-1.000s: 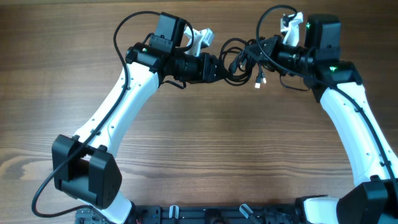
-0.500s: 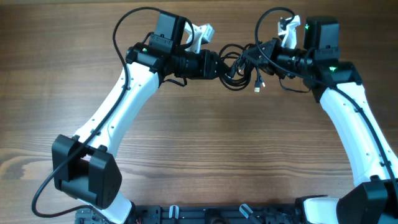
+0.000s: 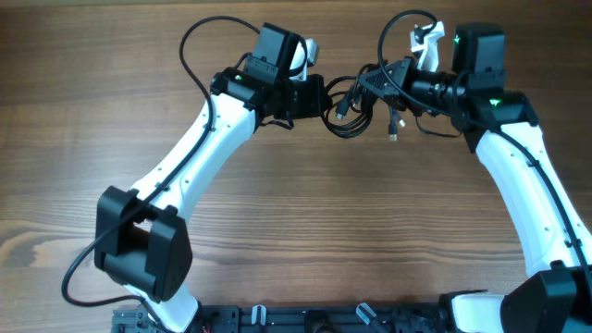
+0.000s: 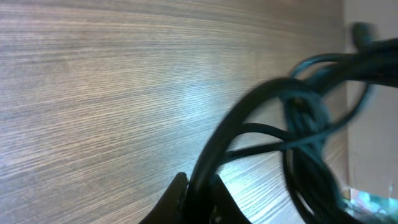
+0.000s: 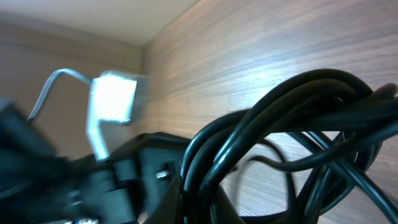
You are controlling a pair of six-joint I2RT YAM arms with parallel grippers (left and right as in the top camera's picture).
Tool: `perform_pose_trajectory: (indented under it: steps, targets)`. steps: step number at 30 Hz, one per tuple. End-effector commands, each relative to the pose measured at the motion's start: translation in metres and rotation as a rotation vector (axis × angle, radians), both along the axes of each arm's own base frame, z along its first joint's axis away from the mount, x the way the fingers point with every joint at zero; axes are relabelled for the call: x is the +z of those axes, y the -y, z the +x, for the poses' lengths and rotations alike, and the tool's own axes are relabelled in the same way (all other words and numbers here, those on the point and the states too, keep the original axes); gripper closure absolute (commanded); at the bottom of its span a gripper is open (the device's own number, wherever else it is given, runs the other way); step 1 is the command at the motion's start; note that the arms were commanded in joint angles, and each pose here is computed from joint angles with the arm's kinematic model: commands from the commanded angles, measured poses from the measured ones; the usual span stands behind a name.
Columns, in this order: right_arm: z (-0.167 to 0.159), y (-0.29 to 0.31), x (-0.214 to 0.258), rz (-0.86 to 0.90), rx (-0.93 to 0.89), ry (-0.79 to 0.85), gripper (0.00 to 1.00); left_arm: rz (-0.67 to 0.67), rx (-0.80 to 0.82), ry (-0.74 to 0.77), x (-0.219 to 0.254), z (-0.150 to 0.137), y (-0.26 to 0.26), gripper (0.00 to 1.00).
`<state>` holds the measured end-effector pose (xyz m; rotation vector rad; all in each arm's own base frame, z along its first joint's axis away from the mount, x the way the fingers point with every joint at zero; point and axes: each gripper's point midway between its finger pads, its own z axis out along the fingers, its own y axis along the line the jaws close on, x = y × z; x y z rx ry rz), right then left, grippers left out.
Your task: Untangle cables
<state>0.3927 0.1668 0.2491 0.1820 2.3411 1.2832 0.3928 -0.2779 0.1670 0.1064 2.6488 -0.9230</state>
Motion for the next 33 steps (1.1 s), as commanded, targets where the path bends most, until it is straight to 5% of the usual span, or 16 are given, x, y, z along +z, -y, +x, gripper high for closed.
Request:
perform_pose_trajectory:
  steps: [1,14,24,29,33]
  targets:
    - [-0.011,-0.012,0.042,0.095,0.103,0.11,0.96,0.049,0.052,-0.033,-0.021,0.007,-0.006,0.96]
    - [0.025,0.059,0.054,0.092,-0.118,0.163,0.96,0.238,0.054,-0.106,-0.054,-0.009,-0.036,0.96]
    - [0.004,0.039,0.013,-0.054,-0.06,0.072,0.96,0.311,0.016,-0.061,-0.056,-0.009,-0.046,0.96]
    - [-0.011,0.032,-0.023,-0.242,-0.073,-0.013,0.95,0.298,0.024,-0.038,-0.043,-0.008,-0.048,0.51]
    - [-0.025,0.037,-0.048,-0.41,-0.081,-0.073,0.95,0.27,0.035,-0.015,-0.027,-0.008,-0.052,0.37]
